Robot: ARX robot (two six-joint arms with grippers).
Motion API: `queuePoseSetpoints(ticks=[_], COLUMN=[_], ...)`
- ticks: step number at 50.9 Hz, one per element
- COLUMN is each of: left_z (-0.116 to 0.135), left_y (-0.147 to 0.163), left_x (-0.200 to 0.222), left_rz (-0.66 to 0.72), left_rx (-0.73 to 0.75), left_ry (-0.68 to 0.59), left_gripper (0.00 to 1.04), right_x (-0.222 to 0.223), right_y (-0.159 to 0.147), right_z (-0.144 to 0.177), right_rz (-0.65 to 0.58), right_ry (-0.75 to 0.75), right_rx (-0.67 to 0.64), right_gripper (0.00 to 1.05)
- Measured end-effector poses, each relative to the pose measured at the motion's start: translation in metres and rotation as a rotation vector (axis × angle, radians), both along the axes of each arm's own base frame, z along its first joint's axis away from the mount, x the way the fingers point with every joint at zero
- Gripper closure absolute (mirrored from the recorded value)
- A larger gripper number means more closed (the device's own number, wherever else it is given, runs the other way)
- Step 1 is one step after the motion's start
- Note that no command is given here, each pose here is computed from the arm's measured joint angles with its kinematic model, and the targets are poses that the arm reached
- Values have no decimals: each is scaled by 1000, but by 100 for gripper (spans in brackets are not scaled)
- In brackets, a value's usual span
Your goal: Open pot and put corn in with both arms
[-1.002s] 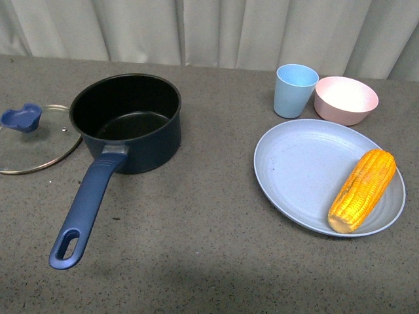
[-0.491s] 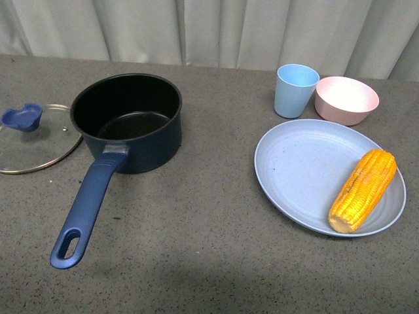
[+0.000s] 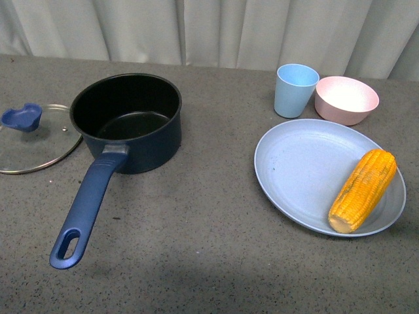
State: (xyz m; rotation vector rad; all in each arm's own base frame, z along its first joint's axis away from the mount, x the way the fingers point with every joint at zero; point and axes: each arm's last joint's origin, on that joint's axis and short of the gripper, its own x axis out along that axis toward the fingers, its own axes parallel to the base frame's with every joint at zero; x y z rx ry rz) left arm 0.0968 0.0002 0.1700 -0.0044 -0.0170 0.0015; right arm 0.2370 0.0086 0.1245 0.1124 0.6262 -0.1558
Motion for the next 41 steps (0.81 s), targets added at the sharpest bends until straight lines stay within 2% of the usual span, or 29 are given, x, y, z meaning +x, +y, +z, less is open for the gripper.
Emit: queuePoseSetpoints(ticks=[11, 32, 41], left_z=[0, 0, 0], left_y=[0, 0, 0], left_x=[0, 0, 0], left_rz=[0, 0, 0], left_rx=[0, 0, 0], left_ry=[0, 0, 0], left_gripper=[7, 7, 7], right_x=[50, 80, 90], right_y=[15, 52, 58], right_z=[-33, -54, -60], right_rz=[-166, -260, -285], right_ry=[210, 324, 346], right_rx=[133, 206, 224], right_gripper=[9, 9, 9])
